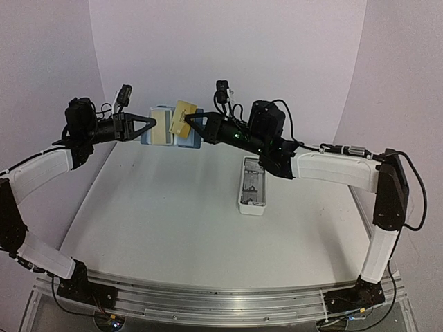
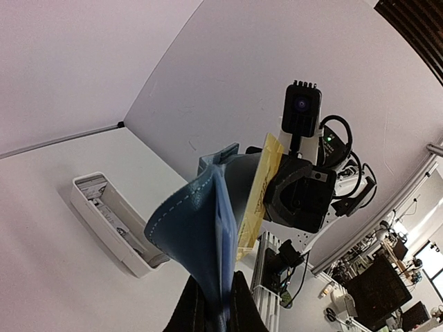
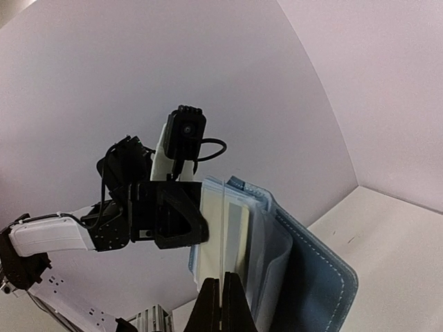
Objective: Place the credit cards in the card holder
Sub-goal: Pick up the card holder from the center of the board.
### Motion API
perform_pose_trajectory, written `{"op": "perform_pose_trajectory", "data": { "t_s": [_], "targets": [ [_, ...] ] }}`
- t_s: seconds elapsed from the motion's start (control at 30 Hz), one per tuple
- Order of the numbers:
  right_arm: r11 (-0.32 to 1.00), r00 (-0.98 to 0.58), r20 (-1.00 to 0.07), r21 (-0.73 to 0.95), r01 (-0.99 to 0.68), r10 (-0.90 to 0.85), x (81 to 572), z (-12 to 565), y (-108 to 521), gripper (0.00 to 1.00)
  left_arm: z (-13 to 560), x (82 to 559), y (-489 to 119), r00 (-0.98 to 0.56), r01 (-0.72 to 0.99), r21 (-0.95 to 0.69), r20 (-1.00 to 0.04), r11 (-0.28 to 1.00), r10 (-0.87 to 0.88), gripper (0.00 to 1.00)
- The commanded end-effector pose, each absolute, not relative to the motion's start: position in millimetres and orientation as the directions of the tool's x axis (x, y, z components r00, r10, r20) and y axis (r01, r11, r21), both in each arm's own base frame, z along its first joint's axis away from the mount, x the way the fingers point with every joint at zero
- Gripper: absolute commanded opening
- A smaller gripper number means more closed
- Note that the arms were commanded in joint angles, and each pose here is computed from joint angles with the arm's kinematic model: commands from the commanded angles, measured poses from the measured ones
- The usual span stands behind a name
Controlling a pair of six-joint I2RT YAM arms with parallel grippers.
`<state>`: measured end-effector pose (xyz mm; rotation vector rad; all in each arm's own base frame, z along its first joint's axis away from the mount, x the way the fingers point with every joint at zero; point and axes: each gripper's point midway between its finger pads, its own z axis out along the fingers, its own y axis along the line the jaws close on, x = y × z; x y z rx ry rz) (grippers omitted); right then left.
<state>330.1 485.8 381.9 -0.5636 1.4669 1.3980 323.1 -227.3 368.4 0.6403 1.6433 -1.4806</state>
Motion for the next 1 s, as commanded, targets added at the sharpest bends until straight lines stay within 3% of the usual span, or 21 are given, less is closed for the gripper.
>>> {"op": "perform_pose_trajectory", "data": {
  "t_s": [0.0,0.57,0.97],
  "targets": [
    [0.276,-0.311,-0.885,0.413,-0.868,0.347,342,402,473,0.0,394,306,-226,-0.499,0.845,-0.517,-0.854,0.136,-0.148,0.0],
    [0.217,-0.374,-0.871,0.451,-0.866,0.318,344,388,481,0.0,394,308,-227,-0.514,0.838,-0.533,-0.843,0.117,-0.158,0.0],
    [0.074,-0.404,-0.831,0.463,-0.883,0.384,335,408,460,0.0,389,311,-228,-0.527,0.829,-0.547,-0.834,0.121,-0.163,0.0]
  ]
}}
